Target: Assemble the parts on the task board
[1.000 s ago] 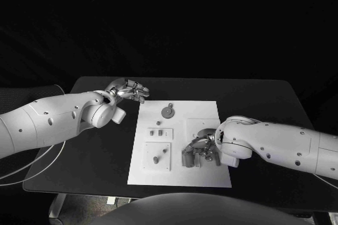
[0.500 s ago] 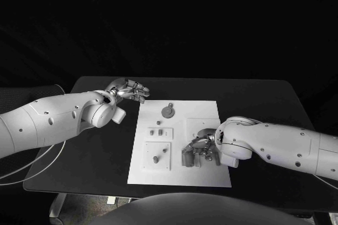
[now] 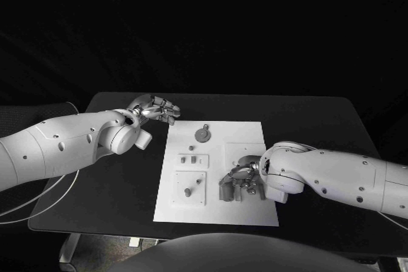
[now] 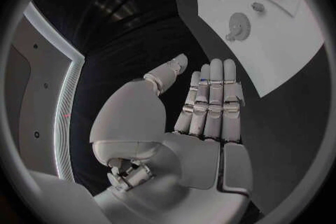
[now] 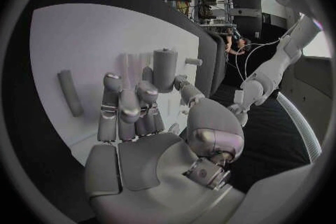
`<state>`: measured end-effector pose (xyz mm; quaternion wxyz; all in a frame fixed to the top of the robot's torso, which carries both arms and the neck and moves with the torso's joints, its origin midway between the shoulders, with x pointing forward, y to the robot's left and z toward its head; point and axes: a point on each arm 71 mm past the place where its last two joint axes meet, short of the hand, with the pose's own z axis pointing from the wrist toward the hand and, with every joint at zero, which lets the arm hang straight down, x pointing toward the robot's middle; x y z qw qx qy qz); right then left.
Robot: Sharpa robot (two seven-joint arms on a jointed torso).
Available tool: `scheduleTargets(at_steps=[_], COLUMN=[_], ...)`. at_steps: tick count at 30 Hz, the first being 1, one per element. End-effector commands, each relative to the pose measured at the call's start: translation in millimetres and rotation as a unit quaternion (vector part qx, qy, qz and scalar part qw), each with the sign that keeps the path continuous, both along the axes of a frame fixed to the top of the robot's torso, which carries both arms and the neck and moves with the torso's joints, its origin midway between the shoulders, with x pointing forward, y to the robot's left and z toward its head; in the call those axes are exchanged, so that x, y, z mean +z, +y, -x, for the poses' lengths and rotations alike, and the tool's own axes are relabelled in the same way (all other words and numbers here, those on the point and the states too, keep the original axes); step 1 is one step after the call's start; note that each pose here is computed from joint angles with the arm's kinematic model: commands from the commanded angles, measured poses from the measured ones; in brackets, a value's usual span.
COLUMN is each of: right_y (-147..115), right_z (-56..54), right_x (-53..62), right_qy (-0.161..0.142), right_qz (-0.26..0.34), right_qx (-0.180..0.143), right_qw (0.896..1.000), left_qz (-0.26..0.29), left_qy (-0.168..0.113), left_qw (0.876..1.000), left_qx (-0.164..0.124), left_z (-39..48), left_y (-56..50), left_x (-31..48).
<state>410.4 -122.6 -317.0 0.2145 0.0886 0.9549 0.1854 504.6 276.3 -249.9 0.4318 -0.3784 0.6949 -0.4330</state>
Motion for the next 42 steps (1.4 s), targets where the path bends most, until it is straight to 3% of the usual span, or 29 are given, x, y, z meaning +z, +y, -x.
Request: scheduleTargets(at_steps=[1,20,42], right_y=[1.8,-6.0,3.0], right_z=[-0.8,1.2,0.4], right_x=[2.3,4.8,2.7], right_qy=[-0.016,-0.028,-0.016], right_qz=[-0.013,-0.015,-0.013], right_qx=[0.001,-0.008,0.007], right_qw=[1.0,0.999,1.0], left_qz=[0.005,0.004,0.005], left_qy=[0.002,0.002,0.003], left_qw=[1.0,1.0,1.0], left_qx=[-0.006,-0.004,-0.006], left_z=[0.3,0.3,0.3], left_y=[-1.8,-0.6,-1.5], left_x=[0.7,0.6,0.4])
